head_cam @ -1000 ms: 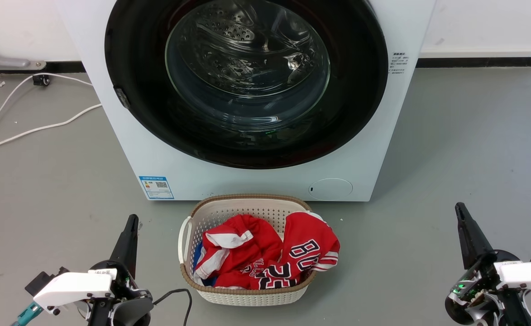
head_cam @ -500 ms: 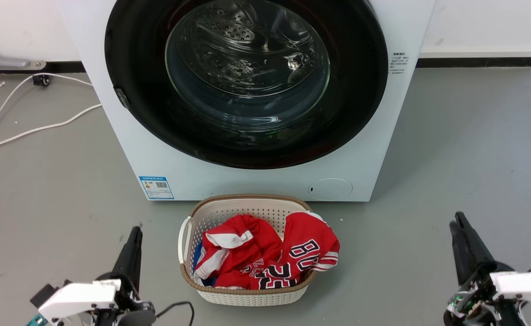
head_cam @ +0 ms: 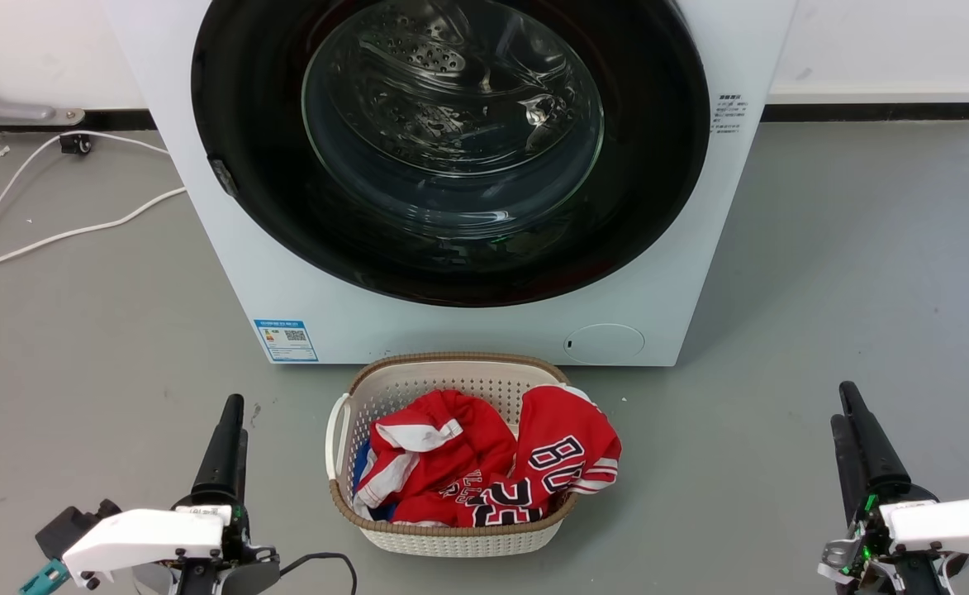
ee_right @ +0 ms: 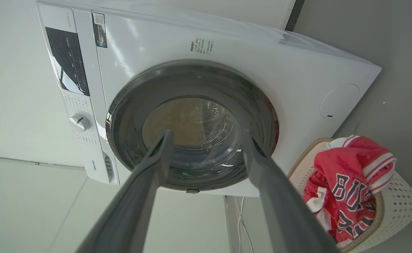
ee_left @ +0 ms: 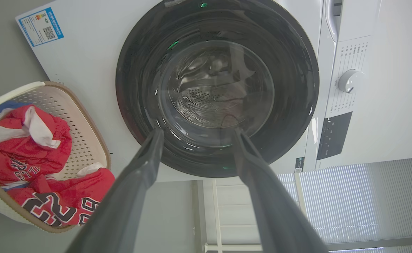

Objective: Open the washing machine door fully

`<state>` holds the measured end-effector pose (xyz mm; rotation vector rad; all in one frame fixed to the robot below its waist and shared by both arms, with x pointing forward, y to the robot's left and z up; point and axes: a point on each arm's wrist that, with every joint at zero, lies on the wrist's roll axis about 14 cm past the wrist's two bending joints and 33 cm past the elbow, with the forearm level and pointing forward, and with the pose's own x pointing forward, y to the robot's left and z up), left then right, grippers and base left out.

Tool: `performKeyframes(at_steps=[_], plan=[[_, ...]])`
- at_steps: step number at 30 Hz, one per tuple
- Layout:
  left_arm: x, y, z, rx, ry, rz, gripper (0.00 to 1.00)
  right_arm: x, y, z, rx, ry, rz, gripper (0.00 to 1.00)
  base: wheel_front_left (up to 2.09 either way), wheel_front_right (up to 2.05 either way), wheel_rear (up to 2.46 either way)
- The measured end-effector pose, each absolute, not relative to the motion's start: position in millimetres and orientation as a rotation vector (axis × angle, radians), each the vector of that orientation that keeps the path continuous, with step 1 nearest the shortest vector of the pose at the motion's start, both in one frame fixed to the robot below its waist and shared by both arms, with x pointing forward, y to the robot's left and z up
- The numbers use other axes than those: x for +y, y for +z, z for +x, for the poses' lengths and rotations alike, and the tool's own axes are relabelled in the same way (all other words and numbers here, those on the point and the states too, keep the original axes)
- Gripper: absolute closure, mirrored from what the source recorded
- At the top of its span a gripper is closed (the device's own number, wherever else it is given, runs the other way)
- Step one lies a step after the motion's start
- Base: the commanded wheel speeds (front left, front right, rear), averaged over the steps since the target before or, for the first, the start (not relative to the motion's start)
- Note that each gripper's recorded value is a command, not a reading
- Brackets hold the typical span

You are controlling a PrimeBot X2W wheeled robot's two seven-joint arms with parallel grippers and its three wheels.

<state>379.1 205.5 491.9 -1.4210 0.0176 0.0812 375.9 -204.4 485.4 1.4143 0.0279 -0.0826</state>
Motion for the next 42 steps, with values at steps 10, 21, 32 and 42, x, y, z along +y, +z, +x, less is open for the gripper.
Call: performKeyframes(at_steps=[10, 21, 32, 42], plan=[[198.7, 499.2, 379.5, 0.032, 0.084, -1.167, 0.00, -198.4, 504.2, 376.9, -0.007, -0.030, 1.138, 0.00, 0.00, 0.00, 0.00], [189.7, 501.3, 377.8, 0.044, 0.084, -0.915, 0.00, -188.4, 517.5, 373.6, -0.033, 0.019, 0.851, 0.00, 0.00, 0.00, 0.00], [183.5, 502.8, 374.5, 0.043, 0.076, -0.708, 0.00, -185.8, 518.4, 367.5, -0.045, 0.027, 0.657, 0.00, 0.00, 0.00, 0.00], [177.8, 507.6, 373.2, 0.026, 0.059, -0.559, 0.00, -181.1, 525.4, 365.1, -0.073, 0.048, 0.514, 0.00, 0.00, 0.00, 0.00]])
